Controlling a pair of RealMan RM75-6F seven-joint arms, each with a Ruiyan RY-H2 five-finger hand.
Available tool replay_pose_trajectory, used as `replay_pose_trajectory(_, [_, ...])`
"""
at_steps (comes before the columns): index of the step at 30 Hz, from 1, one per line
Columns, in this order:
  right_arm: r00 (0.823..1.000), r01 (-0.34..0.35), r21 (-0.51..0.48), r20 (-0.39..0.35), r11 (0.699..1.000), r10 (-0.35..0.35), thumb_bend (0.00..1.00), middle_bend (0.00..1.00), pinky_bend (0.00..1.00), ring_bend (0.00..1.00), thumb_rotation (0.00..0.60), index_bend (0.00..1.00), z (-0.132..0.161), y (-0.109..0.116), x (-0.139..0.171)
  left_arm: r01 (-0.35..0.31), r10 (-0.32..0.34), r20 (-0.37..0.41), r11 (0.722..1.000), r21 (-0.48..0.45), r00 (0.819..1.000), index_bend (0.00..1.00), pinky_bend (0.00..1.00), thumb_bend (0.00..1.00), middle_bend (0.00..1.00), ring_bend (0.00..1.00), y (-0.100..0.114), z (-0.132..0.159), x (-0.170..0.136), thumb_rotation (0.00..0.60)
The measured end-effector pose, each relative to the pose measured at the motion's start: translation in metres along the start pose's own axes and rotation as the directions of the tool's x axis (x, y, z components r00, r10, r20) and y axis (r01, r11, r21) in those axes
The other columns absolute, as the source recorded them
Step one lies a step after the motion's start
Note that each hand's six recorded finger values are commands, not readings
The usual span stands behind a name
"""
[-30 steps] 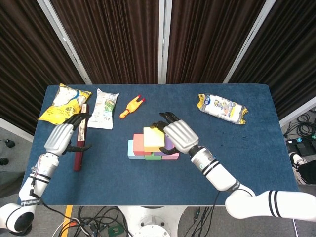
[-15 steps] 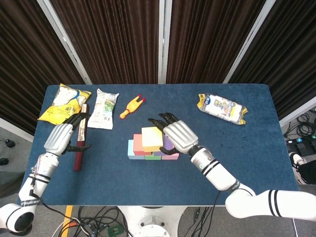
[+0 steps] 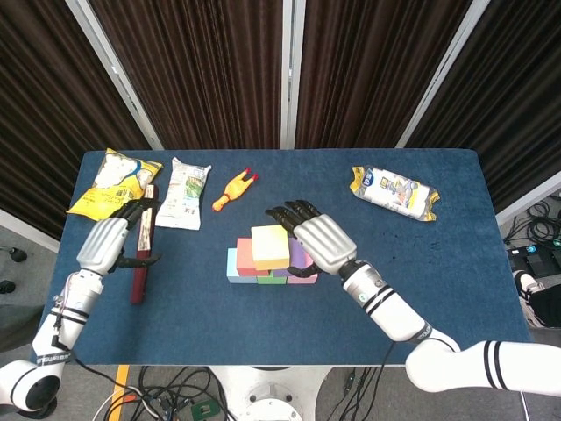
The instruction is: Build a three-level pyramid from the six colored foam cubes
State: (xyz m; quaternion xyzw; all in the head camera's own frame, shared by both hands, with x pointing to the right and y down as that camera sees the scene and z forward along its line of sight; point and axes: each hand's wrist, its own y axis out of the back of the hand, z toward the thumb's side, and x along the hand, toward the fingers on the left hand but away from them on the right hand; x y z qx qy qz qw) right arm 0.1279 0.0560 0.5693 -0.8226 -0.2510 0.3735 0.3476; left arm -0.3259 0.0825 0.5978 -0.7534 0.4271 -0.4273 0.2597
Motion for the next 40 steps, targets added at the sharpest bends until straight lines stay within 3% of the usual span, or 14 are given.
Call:
replay_pose_trajectory(7, [0.989, 0.13, -0.042, 0.077, 0.991, -0.126, 0.12, 0.15, 0.02, 0.0, 0.6, 0.0, -0.031, 0.027, 0.024, -0.071, 0.074, -0.064, 0.996, 0.053, 0.995, 0.17, 0.22, 0.17, 0.12, 0.09, 0.015, -0.021, -0.003, 0.6])
replay_pose_trajectory(12, [0.955, 0.241, -0.056, 0.193, 0.969, -0.226, 0.23, 0.24, 0.12, 0.06, 0.6, 0.06, -0.078, 0.041, 0.054, -0.141, 0.163, -0.134, 0.977, 0.16, 0.977, 0.17, 0.21, 0.17, 0.12, 0.09, 0.032, -0.047, -0.01, 0.6])
replay_pose_trajectory(16, [0.933, 0.274, -0.066, 0.261, 0.959, -0.249, 0.24, 0.23, 0.12, 0.07, 0.6, 0.09, -0.112, 0.04, 0.077, -0.153, 0.211, -0.202, 0.952, 0.266, 0.957, 0.17, 0.2, 0.17, 0.12, 0.09, 0.041, -0.073, -0.021, 0.6])
replay_pose_trajectory(21, [0.91, 0.274, -0.021, 0.328, 0.962, -0.252, 0.24, 0.17, 0.06, 0.02, 0.6, 0.07, -0.157, 0.034, 0.116, -0.125, 0.24, -0.278, 0.919, 0.374, 0.93, 0.17, 0.19, 0.17, 0.12, 0.09, 0.048, -0.103, -0.047, 0.6])
replay_pose_trajectory(25, [0.896, 0.274, 0.013, 0.359, 0.962, -0.26, 0.23, 0.16, 0.02, 0.0, 0.6, 0.05, -0.179, 0.03, 0.146, -0.118, 0.246, -0.309, 0.917, 0.38, 0.919, 0.17, 0.19, 0.17, 0.12, 0.09, 0.047, -0.111, -0.07, 0.6])
replay_pose_trajectory(30, [0.874, 0.287, 0.038, 0.399, 0.957, -0.278, 0.21, 0.14, 0.01, 0.0, 0.6, 0.03, -0.196, 0.02, 0.192, -0.107, 0.223, -0.311, 0.931, 0.348, 0.924, 0.17, 0.19, 0.17, 0.12, 0.09, 0.037, -0.104, -0.101, 0.6])
replay_pose_trajectory(40, [0.836, 0.344, 0.04, 0.442, 0.938, -0.325, 0.21, 0.15, 0.0, 0.0, 0.6, 0.03, -0.199, 0.0, 0.256, -0.136, 0.249, -0.336, 0.936, 0.325, 0.908, 0.17, 0.18, 0.16, 0.12, 0.09, 0.02, -0.088, -0.15, 0.6])
